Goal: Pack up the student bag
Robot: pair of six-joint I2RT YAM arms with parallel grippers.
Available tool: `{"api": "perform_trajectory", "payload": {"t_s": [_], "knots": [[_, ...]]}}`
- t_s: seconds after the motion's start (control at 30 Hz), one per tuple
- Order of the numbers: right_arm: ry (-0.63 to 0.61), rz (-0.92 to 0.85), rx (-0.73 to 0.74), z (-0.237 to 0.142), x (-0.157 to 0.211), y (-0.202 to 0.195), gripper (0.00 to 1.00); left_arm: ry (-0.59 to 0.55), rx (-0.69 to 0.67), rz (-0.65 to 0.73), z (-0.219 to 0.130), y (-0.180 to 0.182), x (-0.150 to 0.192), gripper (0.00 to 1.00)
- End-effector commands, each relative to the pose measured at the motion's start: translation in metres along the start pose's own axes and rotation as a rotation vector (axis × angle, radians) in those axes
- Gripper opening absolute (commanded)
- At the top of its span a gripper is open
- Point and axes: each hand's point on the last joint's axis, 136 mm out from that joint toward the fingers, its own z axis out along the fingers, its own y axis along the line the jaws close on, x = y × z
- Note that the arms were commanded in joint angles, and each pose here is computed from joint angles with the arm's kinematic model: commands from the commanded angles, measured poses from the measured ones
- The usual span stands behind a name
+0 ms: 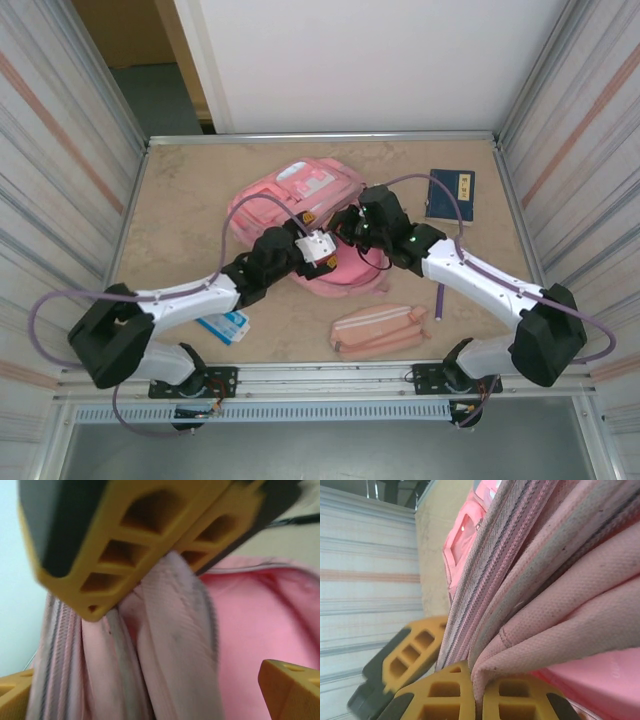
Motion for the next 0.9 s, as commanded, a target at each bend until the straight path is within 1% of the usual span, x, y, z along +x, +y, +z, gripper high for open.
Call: {"api": "perform_trajectory", "payload": {"t_s": [0.0, 0.07, 0.1, 0.17, 0.23, 0.3, 0.37, 0.5, 0.6, 0.67, 0.73, 0.8, 0.87], "knots": [[0.027, -0.01, -0.11, -0.007, 0.005, 0.04, 0.14, 0.034, -0.256, -0.138, 0.001, 0.07, -0.01, 0.9], [0.035, -0.032, -0.061, -0.006, 0.01, 0.023, 0.39, 0.072, -0.247, -0.255, 0.0, 0.083, 0.0, 0.79], [0.037, -0.059, -0.015, -0.006, 0.013, 0.009, 0.47, 0.066, -0.229, -0.301, 0.0, 0.087, 0.003, 0.75], [0.033, -0.09, 0.09, -0.013, 0.016, -0.021, 0.55, 0.036, -0.2, -0.352, 0.0, 0.089, 0.008, 0.67], [0.033, -0.107, 0.185, -0.023, 0.021, -0.052, 0.61, 0.029, -0.216, -0.363, 0.0, 0.093, 0.012, 0.63], [0.035, -0.111, 0.269, -0.037, 0.025, -0.082, 0.65, 0.041, -0.226, -0.357, 0.0, 0.095, 0.017, 0.62], [0.04, -0.113, 0.322, -0.05, 0.028, -0.103, 0.66, 0.037, -0.214, -0.36, 0.004, 0.095, 0.02, 0.62], [0.02, -0.119, 0.402, -0.072, 0.029, -0.132, 0.67, 0.035, -0.207, -0.375, 0.009, 0.094, 0.024, 0.62], [-0.007, -0.131, 0.45, -0.081, 0.022, -0.147, 0.67, 0.019, -0.211, -0.386, 0.009, 0.096, 0.024, 0.61], [-0.031, -0.155, 0.475, -0.09, 0.005, -0.153, 0.69, 0.007, -0.204, -0.406, 0.009, 0.099, 0.024, 0.62], [-0.076, -0.166, 0.528, -0.101, -0.02, -0.163, 0.76, 0.01, -0.194, -0.427, 0.007, 0.102, 0.024, 0.62], [-0.12, -0.15, 0.547, -0.108, -0.049, -0.173, 0.76, 0.018, -0.183, -0.439, 0.009, 0.1, 0.026, 0.62], [-0.164, -0.131, 0.527, -0.11, -0.08, -0.177, 0.76, 0.028, -0.179, -0.447, 0.013, 0.097, 0.031, 0.63]]}}
